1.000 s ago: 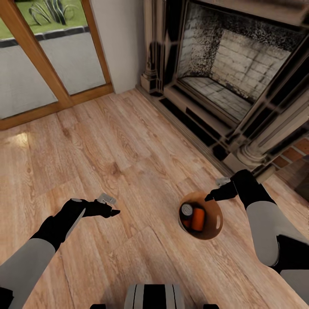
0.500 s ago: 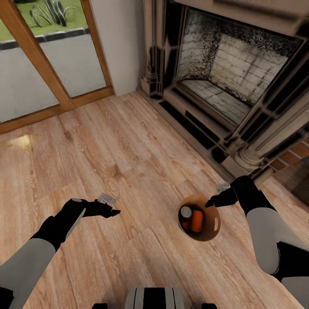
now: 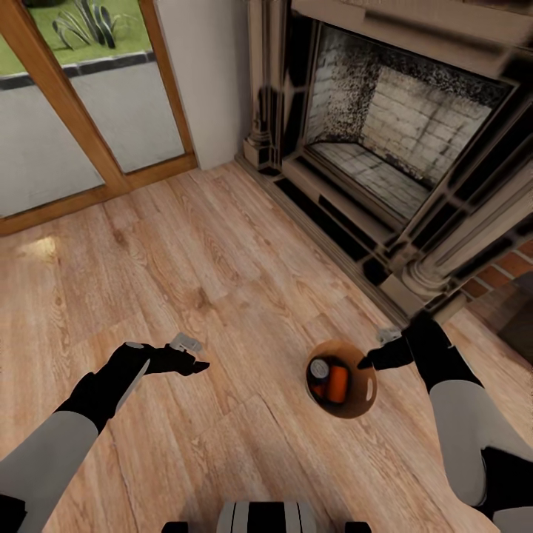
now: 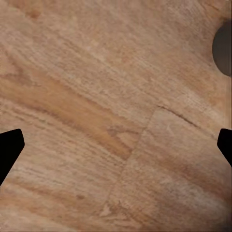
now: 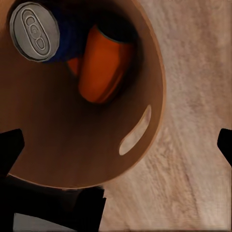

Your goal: Put the three can of soda from the living room inside the tash can in the kitchen.

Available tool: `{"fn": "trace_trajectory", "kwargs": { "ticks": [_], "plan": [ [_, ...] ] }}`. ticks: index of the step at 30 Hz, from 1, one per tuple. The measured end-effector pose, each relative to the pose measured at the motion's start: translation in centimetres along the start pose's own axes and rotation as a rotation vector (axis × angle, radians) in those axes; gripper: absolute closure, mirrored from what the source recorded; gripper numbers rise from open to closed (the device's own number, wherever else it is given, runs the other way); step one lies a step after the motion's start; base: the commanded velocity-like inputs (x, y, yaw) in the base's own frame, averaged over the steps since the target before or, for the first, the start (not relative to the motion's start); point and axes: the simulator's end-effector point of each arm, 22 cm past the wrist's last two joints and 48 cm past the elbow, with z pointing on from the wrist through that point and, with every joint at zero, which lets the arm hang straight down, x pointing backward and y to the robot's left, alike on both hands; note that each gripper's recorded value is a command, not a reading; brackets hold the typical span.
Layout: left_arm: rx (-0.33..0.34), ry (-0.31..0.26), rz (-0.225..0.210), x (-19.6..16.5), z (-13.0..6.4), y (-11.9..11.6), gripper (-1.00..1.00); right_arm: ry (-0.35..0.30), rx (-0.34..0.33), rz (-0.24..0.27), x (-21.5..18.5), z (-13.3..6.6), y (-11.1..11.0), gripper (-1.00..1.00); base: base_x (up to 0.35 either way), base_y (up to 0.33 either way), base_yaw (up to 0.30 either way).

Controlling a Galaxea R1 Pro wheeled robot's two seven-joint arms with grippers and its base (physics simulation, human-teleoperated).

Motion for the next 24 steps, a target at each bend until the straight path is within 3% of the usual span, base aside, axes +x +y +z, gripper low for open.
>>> {"fn": "trace_trajectory", "kwargs": {
  "ticks": [4,14,18,24],
  "plan": [
    [-0.001,0.0,0.002,-0.4,-0.7,-0.2,-1.0,-0.021,0.0,-0.037,0.4,-0.3,0.1,-1.0,0.0,0.0,0.0],
    [-0.03,0.0,0.0,-1.4,-2.3,-0.1,-1.0,0.003,-0.014,-0.036,3.3,-0.8,0.3,-1.0,0.0,0.0,0.0],
    [-0.029,-0.008,0.004,-2.3,-2.4,-1.2,-1.0,-0.046,-0.032,-0.047,4.4,-0.7,0.0,-1.0,0.0,0.0,0.0],
    [-0.074,0.014,-0.016,-1.5,-2.7,-0.9,-1.0,-0.05,-0.049,-0.056,7.6,-0.4,0.1,-1.0,0.0,0.0,0.0]
  ]
}}
